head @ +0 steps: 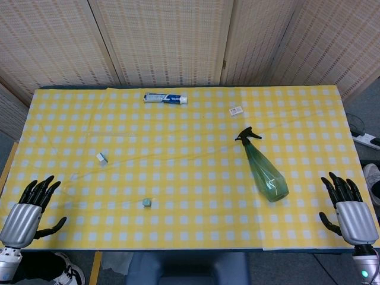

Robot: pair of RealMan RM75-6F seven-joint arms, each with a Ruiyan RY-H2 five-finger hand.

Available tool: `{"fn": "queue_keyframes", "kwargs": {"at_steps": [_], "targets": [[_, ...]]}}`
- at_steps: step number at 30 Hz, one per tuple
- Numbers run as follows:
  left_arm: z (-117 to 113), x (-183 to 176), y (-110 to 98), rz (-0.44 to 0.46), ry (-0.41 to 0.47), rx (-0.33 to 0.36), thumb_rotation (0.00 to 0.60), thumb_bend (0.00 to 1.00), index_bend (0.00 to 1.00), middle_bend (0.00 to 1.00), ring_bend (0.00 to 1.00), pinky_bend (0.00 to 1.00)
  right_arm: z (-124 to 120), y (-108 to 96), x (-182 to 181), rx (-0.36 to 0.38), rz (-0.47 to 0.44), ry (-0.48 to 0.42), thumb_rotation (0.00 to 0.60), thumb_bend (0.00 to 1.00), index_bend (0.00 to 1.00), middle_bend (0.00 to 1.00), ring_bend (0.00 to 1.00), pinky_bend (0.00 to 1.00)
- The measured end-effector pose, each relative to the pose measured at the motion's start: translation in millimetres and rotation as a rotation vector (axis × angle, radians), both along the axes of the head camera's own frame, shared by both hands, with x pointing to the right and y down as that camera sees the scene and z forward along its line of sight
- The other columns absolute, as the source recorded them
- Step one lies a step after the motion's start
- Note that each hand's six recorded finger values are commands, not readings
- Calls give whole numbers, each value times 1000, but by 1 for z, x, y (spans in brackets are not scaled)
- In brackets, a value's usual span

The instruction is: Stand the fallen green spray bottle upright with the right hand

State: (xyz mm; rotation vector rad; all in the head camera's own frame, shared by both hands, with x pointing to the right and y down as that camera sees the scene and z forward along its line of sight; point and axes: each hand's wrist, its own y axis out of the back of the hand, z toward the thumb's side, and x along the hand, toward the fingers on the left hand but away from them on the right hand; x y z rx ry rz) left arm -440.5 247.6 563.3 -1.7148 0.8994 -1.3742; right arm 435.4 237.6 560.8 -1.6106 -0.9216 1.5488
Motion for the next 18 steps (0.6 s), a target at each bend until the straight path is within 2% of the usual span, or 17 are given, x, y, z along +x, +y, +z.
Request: {"fn": "queue_keyframes", "kwargs": {"at_steps": [14, 18], "targets": [[0, 0, -2, -4, 23, -6, 451, 346, 0, 40, 109, 0, 6, 3, -12, 5, -48, 1, 600, 363, 0, 0, 34, 0], [-1, 0, -2, -5, 23, -3, 447, 345, 0, 40, 109, 0, 16, 7, -27, -44, -102, -18, 600, 363, 0, 0, 48, 0]]}}
